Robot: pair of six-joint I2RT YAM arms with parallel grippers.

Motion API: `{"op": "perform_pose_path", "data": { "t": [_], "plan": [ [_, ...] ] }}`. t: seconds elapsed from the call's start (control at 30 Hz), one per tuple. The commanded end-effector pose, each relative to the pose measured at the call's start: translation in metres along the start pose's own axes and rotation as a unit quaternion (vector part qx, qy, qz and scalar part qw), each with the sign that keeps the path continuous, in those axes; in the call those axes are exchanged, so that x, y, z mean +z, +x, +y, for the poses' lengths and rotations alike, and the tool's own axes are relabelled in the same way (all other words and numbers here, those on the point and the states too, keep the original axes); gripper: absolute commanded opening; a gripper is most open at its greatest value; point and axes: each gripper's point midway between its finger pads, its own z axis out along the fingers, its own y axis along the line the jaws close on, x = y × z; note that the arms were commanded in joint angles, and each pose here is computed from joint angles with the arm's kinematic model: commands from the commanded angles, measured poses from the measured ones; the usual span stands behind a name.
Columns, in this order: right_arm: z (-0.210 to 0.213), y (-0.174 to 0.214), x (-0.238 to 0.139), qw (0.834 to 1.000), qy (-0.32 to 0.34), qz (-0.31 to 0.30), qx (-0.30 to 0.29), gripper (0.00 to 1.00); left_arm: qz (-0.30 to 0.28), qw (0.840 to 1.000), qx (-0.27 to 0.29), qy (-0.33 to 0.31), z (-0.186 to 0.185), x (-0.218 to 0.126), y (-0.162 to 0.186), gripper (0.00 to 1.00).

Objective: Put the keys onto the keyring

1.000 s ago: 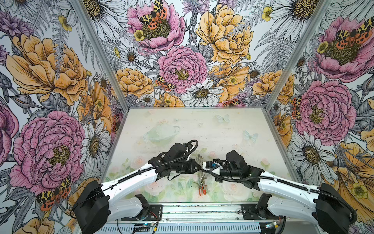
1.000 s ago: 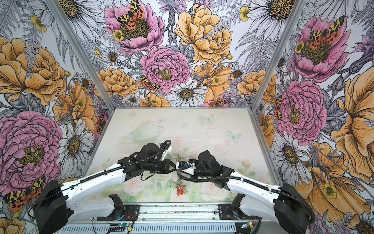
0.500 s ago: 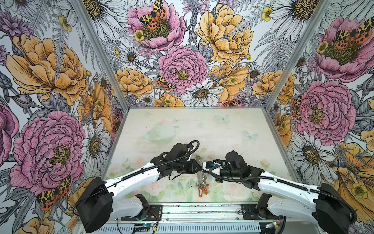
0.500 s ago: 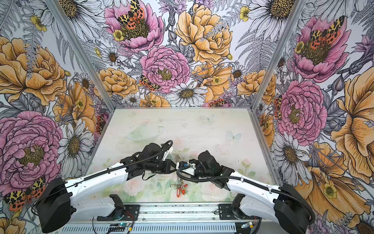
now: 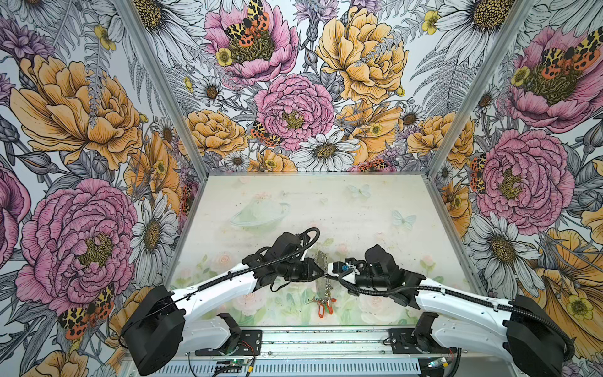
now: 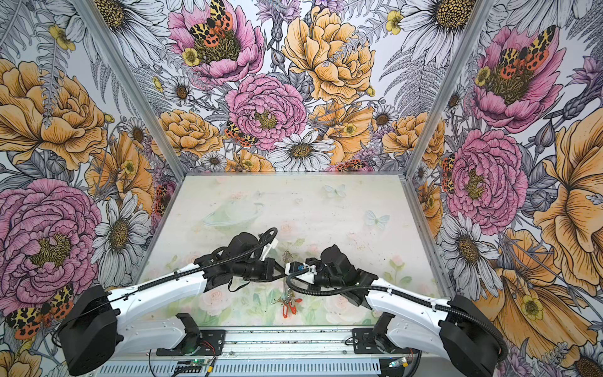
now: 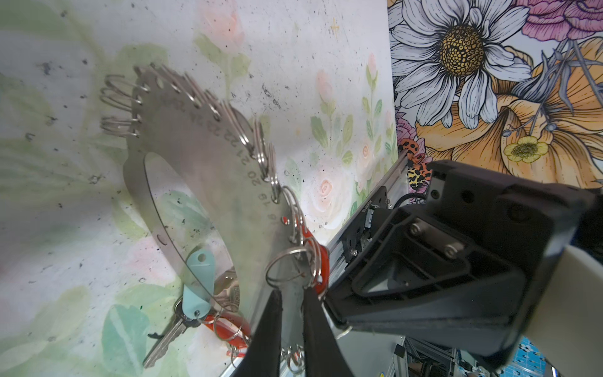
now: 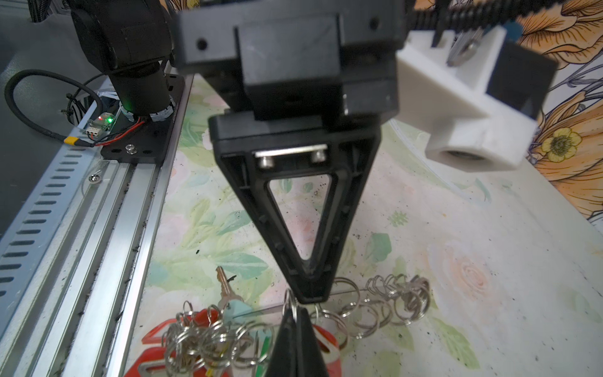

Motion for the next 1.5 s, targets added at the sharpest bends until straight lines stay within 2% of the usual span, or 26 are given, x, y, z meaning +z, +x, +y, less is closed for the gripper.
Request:
{"op": "perform_pose_path", "data": {
  "t": [0.0,0.1,0.5,1.03,1.3,1.47],
  "plan": [
    [-0.014,-0.029,-0.004,0.998,0.035,-0.053,-0.024,0.00,0.018,0.999,-0.004,0.034,-0.007,0.003,0.008,0.16],
    [-0.015,-0.029,-0.004,0.997,0.036,-0.056,-0.023,0.00,0.017,0.999,-0.005,0.052,-0.013,0.005,0.008,0.17],
    [-0.016,-0.023,-0.004,0.997,0.049,-0.060,-0.021,0.00,0.028,0.998,-0.012,0.057,-0.011,0.011,0.014,0.18],
    [-0.027,-0.019,-0.004,0.996,0.076,-0.046,-0.020,0.00,0.042,0.998,-0.014,0.050,-0.007,0.013,0.022,0.08],
    [-0.032,-0.017,-0.003,0.995,0.087,-0.037,-0.012,0.00,0.028,0.999,-0.007,0.043,-0.008,0.008,0.018,0.00],
    [-0.033,-0.014,-0.005,0.995,0.093,-0.030,-0.006,0.00,-0.015,0.999,0.010,0.048,-0.016,-0.004,0.004,0.00]
  ]
}}
